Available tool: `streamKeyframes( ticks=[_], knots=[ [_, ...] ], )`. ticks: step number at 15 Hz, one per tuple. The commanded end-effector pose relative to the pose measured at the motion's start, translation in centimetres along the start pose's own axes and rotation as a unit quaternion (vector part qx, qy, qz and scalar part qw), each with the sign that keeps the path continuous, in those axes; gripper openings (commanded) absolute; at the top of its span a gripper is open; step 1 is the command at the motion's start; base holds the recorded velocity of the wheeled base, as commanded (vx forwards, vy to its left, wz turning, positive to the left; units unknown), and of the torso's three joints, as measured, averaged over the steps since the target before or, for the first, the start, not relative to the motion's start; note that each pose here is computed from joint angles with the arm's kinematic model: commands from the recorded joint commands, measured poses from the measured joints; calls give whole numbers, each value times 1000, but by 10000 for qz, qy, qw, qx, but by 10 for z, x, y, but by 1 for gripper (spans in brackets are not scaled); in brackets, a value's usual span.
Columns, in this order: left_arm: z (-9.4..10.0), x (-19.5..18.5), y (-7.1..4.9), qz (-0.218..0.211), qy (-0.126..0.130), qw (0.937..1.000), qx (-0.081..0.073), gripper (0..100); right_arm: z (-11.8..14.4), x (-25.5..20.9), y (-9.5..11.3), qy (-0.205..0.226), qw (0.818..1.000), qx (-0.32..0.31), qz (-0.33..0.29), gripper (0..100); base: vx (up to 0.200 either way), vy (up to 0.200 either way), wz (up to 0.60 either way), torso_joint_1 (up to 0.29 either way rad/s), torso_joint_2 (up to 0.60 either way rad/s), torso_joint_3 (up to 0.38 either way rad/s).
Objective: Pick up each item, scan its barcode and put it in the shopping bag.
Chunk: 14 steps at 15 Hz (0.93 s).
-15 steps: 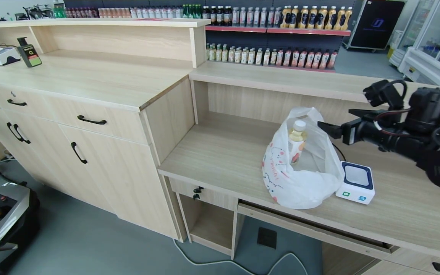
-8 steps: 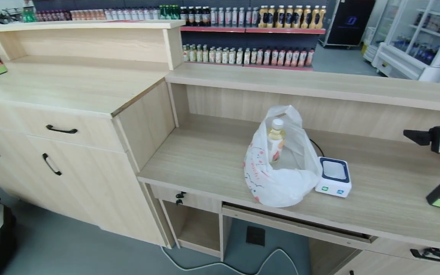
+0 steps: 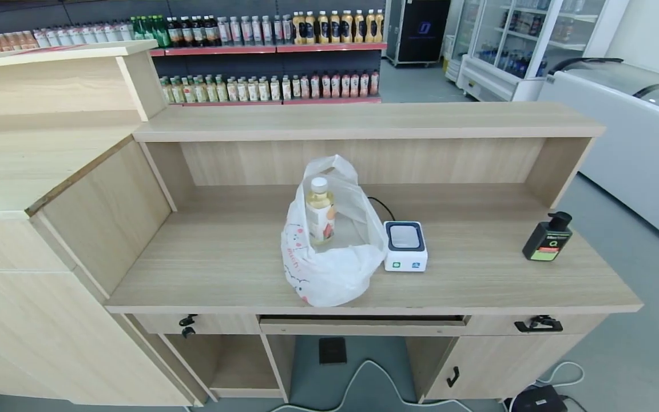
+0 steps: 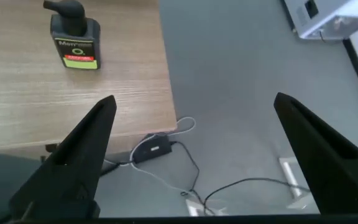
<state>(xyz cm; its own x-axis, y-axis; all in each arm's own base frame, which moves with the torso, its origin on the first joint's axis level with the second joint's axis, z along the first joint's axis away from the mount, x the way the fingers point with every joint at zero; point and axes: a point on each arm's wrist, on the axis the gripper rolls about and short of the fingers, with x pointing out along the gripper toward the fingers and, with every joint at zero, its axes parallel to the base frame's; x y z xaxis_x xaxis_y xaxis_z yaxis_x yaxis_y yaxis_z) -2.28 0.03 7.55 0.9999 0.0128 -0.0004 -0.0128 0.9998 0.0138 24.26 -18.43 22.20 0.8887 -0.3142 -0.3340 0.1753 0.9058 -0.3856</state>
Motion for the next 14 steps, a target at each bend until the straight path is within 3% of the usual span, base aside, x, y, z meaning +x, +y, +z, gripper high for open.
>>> streamKeyframes(
  ticks=[1, 3, 5, 10, 14],
  knots=[
    [0, 0, 0, 5, -2, 10000, 0, 100, -24, 41, -27, 142, 9994, -225, 208, 100, 0, 0, 0, 0, 0, 0],
    [0, 0, 0, 5, -2, 10000, 0, 100, -25, 60, -34, -54, 9986, -236, 465, 100, 0, 0, 0, 0, 0, 0],
    [0, 0, 0, -2, -2, 10000, 0, 100, -36, 74, -32, 22, 9973, -265, 678, 100, 0, 0, 0, 0, 0, 0],
    [0, 0, 0, -2, -2, 10000, 0, 100, -54, 85, -40, -163, 9849, -1391, 1021, 100, 0, 0, 0, 0, 0, 0],
    [0, 0, 0, 5, -2, 10000, 0, 100, -60, 104, -47, -285, 9814, -1553, 1088, 100, 0, 0, 0, 0, 0, 0]
  ],
)
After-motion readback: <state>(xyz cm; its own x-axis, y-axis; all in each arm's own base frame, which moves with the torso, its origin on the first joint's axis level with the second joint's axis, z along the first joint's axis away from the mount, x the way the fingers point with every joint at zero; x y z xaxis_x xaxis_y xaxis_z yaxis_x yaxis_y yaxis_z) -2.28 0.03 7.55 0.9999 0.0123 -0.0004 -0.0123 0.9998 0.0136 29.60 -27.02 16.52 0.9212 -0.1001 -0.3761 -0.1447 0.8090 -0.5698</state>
